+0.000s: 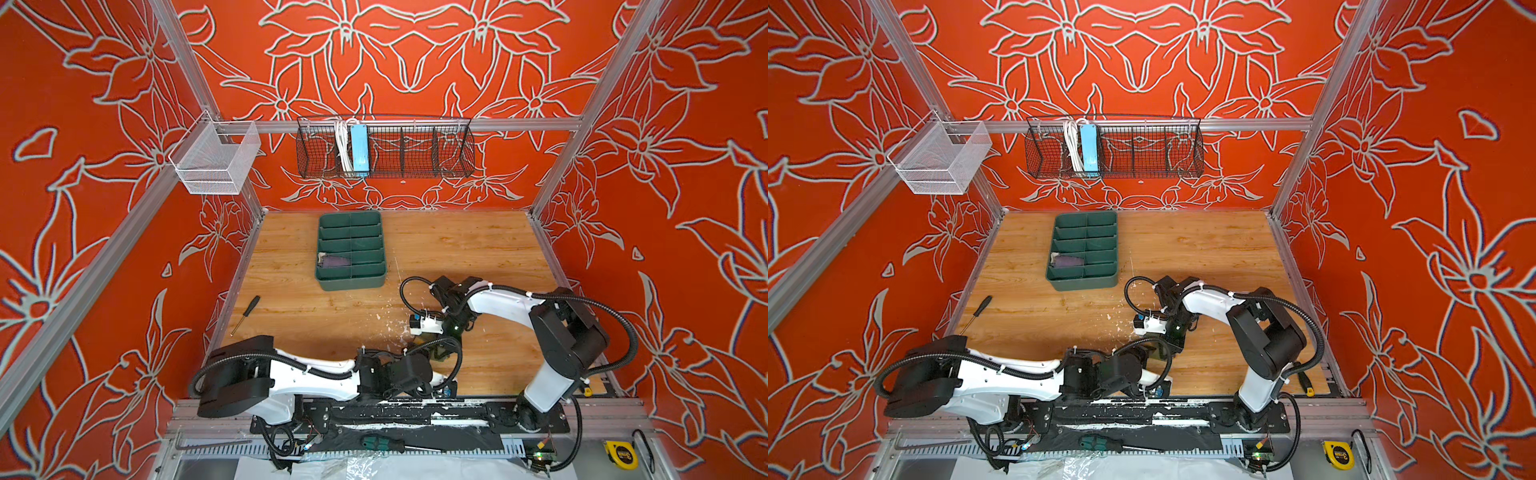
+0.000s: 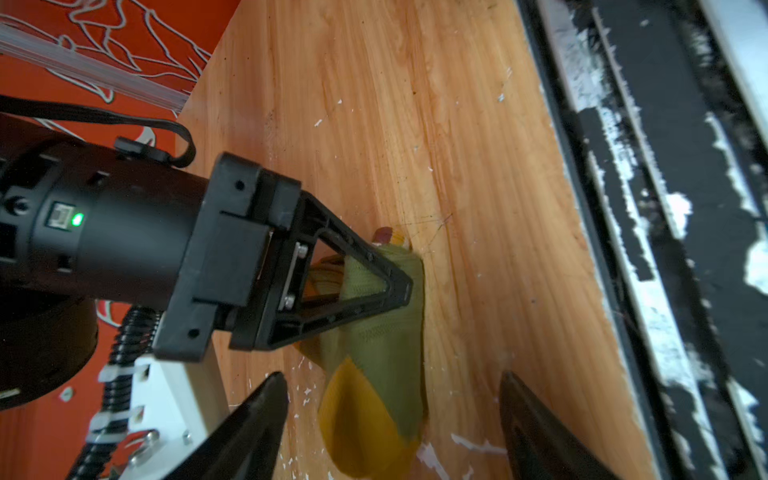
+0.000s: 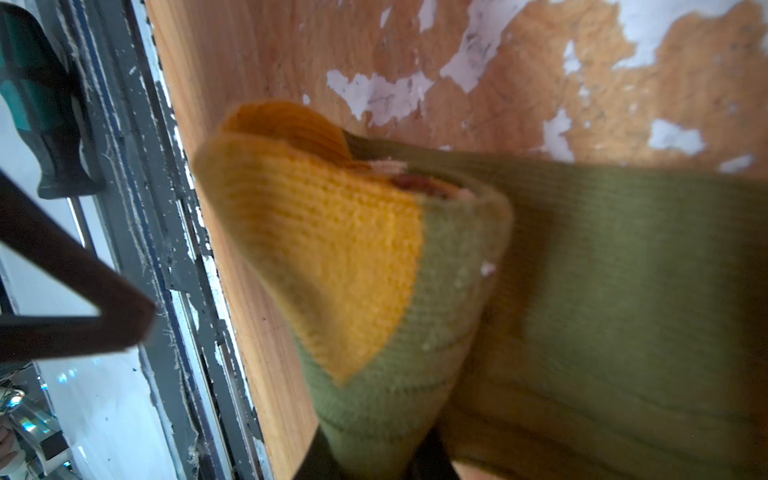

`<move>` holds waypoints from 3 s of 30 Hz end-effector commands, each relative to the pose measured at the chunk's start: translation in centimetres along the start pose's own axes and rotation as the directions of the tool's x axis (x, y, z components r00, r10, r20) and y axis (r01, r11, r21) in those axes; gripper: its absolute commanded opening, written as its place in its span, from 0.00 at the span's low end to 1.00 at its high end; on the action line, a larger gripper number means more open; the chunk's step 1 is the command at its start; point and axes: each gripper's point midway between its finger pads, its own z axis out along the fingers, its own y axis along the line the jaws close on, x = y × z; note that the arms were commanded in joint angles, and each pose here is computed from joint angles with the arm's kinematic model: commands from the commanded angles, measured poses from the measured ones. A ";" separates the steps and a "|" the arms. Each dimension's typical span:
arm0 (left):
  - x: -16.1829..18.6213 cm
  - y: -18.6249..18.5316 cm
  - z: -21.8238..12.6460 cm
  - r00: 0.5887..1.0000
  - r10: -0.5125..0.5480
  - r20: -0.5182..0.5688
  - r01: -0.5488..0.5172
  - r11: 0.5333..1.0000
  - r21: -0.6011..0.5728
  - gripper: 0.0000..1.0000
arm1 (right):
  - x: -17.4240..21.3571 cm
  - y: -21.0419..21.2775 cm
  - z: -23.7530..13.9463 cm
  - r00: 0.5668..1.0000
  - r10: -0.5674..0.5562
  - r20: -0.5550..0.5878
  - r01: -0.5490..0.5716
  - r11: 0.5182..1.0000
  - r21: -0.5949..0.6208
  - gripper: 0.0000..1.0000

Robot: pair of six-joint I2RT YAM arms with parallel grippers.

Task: Roll the socks

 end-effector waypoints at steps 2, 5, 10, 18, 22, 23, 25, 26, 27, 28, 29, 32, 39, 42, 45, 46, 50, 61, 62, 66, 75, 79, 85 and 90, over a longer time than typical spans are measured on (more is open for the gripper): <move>0.2 1.3 1.7 0.999 -0.044 -0.007 0.044 0.998 -0.042 0.74 | 2.9 -0.6 2.3 0.992 0.039 -0.118 -0.040 0.999 -0.001 0.00; 1.5 0.8 2.8 0.996 -0.076 -0.043 0.077 0.997 0.014 0.71 | 2.9 -0.6 2.3 0.992 0.042 -0.117 -0.043 0.999 -0.002 0.00; 3.0 0.1 4.7 0.995 -0.071 -0.077 0.075 0.995 0.059 0.66 | 2.8 -0.5 2.1 0.993 0.041 -0.107 -0.041 0.999 0.002 0.00; 4.1 -1.2 6.5 0.991 -0.048 -0.123 0.062 0.992 0.107 0.38 | 2.3 -0.3 1.6 0.996 0.038 -0.078 -0.038 0.999 0.005 0.00; 5.1 -2.1 6.7 0.986 -0.034 -0.160 0.055 0.989 0.134 0.15 | 1.9 -0.4 1.3 0.998 0.021 -0.057 -0.020 1.000 0.023 0.00; 5.3 -2.2 6.7 0.985 -0.029 -0.171 0.053 0.989 0.137 0.09 | 1.8 -0.5 1.1 0.999 0.016 -0.049 -0.014 0.999 0.035 0.00; 5.7 -2.4 6.6 0.981 -0.028 -0.193 0.057 0.987 0.148 0.00 | 1.5 -0.8 0.7 1.000 0.001 -0.026 0.001 0.998 0.070 0.15; 5.9 -2.6 6.4 0.978 -0.029 -0.205 0.062 0.985 0.159 0.00 | 1.3 -0.9 0.4 1.000 -0.010 -0.009 0.011 0.995 0.095 0.23; 6.0 -2.8 6.2 0.977 -0.031 -0.212 0.068 0.983 0.170 0.00 | 1.1 -1.1 0.0 1.000 -0.023 0.008 0.022 0.992 0.126 0.32; 6.1 -3.0 5.9 0.975 -0.034 -0.218 0.075 0.980 0.186 0.00 | 1.0 -1.3 -0.4 0.999 -0.040 0.024 0.035 0.987 0.157 0.42; 6.2 -3.3 5.6 0.973 -0.035 -0.228 0.083 0.975 0.204 0.00 | 1.0 -1.6 -1.1 0.997 -0.063 0.037 0.053 0.976 0.211 0.53; 6.7 -4.2 4.5 0.966 -0.042 -0.255 0.111 0.959 0.261 0.00 | 0.9 -3.4 -3.6 0.988 -0.134 0.072 0.092 0.902 0.421 0.62; 8.1 -5.5 3.0 0.937 -0.095 -0.336 0.201 0.934 0.297 0.00 | 1.2 -10.0 -14.1 0.970 -0.117 0.214 -0.121 0.532 0.838 0.69; 7.8 -5.5 2.7 0.930 -0.113 -0.351 0.228 0.924 0.306 0.00 | 3.1 -12.5 -19.6 0.947 -0.031 0.319 -0.295 0.301 0.907 0.69; 7.5 -4.8 2.8 0.903 -0.176 -0.392 0.321 0.882 0.344 0.00 | 5.8 -13.2 -25.4 0.876 0.006 0.482 -0.482 0.061 0.874 0.69; 7.3 -4.7 2.8 0.893 -0.194 -0.406 0.351 0.865 0.359 0.00 | 6.7 -13.0 -27.3 0.840 -0.004 0.543 -0.543 -0.005 0.840 0.70; 6.4 -4.4 3.0 0.824 -0.262 -0.503 0.505 0.741 0.442 0.00 | 8.4 -9.6 -32.7 0.650 -0.183 0.738 -0.759 -0.092 0.645 0.70; 5.8 -4.8 4.2 0.594 -0.433 -0.678 0.793 0.177 0.583 0.00 | 2.1 0.3 -24.9 0.699 -0.507 0.504 -0.285 0.449 0.847 0.65; 5.9 -4.7 4.3 0.590 -0.434 -0.681 0.791 0.141 0.595 0.00 | 1.8 1.3 -22.9 0.714 -0.516 0.473 -0.183 0.515 0.838 0.65; 6.6 -3.6 6.3 0.525 -0.446 -0.725 0.811 0.004 0.585 0.00 | 2.2 3.3 -16.7 0.779 -0.527 0.339 0.084 0.624 0.777 0.64; 7.6 -2.9 8.3 0.484 -0.460 -0.744 0.838 0.001 0.545 0.00 | 2.1 2.3 -7.3 0.831 -0.554 -0.042 0.410 0.560 0.720 0.64; 8.0 -3.3 8.1 0.484 -0.452 -0.749 0.842 0.010 0.539 0.00 | -0.7 1.2 -4.8 0.842 -0.539 -0.019 0.389 0.582 0.714 0.60; 8.3 -3.9 7.7 0.485 -0.442 -0.754 0.844 0.009 0.537 0.00 | -3.3 -2.2 -4.4 0.862 -0.507 -0.015 0.299 0.485 0.822 0.55; 8.2 -3.8 8.0 0.486 -0.445 -0.752 0.843 0.010 0.538 0.00 | -2.2 -3.4 -3.3 0.856 -0.506 -0.108 0.361 0.435 0.825 0.55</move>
